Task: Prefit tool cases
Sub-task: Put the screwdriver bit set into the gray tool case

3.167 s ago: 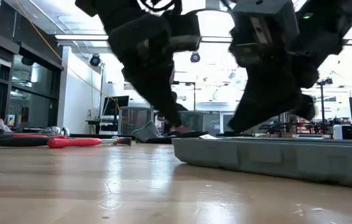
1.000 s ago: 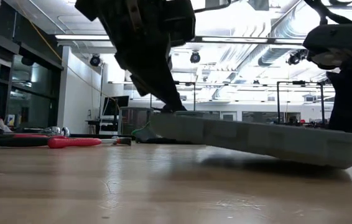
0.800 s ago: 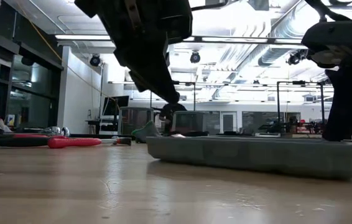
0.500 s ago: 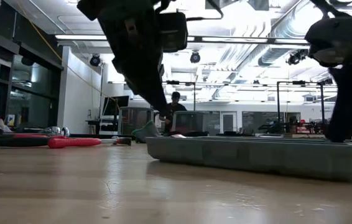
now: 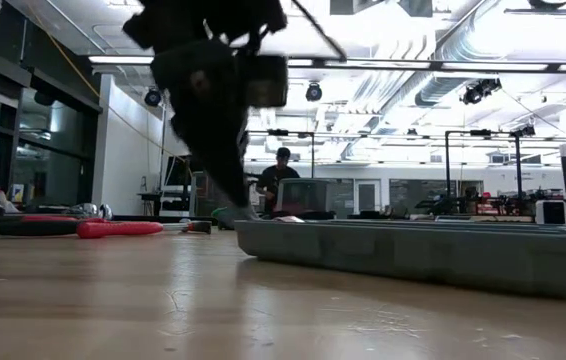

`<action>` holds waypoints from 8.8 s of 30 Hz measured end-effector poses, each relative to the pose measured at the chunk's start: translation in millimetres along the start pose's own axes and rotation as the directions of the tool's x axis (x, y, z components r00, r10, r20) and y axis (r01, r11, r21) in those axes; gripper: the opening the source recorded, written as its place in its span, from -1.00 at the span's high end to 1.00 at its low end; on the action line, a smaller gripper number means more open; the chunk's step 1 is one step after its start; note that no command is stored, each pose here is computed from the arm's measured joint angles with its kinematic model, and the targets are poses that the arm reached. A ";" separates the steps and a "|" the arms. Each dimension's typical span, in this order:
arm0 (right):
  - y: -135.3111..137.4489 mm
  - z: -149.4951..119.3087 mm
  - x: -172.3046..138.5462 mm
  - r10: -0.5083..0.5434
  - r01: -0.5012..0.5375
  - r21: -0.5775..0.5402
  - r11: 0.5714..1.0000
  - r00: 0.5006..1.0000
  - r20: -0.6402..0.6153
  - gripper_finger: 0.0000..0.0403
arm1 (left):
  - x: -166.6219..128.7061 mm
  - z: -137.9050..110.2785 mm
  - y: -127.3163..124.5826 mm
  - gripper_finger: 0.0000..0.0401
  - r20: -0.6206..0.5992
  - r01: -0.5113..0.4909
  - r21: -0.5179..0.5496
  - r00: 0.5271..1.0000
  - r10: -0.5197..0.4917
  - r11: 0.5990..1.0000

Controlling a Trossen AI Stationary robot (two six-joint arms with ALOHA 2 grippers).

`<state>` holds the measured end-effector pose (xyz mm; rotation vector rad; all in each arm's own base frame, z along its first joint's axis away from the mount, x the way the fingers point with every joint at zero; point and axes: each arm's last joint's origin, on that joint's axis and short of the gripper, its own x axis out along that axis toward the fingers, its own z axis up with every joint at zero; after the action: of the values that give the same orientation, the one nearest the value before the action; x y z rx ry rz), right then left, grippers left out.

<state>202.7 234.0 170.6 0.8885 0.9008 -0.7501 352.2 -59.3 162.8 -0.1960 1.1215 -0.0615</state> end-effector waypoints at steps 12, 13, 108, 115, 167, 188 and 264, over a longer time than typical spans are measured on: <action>-22.9 -3.6 32.4 0.023 -0.020 0.056 0.998 0.998 -0.054 1.00 | 20.5 -26.3 -4.8 1.00 0.042 0.097 -0.088 0.995 -0.093 0.991; -24.9 -1.9 37.0 0.031 -0.027 0.067 0.997 0.998 -0.055 1.00 | 20.6 -24.8 -6.5 1.00 0.060 0.106 -0.085 0.993 -0.101 0.991; 18.7 87.0 49.9 0.356 -0.351 -0.058 0.935 0.926 0.125 1.00 | 17.0 8.4 -36.2 1.00 0.349 0.216 -0.063 0.919 -0.181 0.974; 27.9 94.1 75.5 0.391 -0.387 -0.063 0.920 0.915 0.096 1.00 | 13.8 15.5 -20.7 1.00 0.317 0.118 -0.057 0.944 -0.094 0.991; 9.4 77.7 61.0 0.260 -0.257 -0.117 0.959 0.966 0.009 1.00 | 66.2 45.0 -26.8 1.00 0.234 0.246 -0.016 0.943 -0.235 0.969; -0.5 70.7 60.6 0.175 -0.177 -0.090 0.980 0.984 -0.037 1.00 | 45.9 57.3 -25.8 1.00 0.321 0.249 0.015 0.916 -0.241 0.968; 8.6 69.4 69.5 0.240 -0.256 -0.115 0.960 0.961 -0.136 1.00 | 64.9 71.0 -10.6 1.00 0.222 0.173 0.128 0.955 -0.198 0.977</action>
<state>262.7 164.5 134.9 0.9165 0.9140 -0.4185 444.7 -70.4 136.9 -0.2070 0.8593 -0.2601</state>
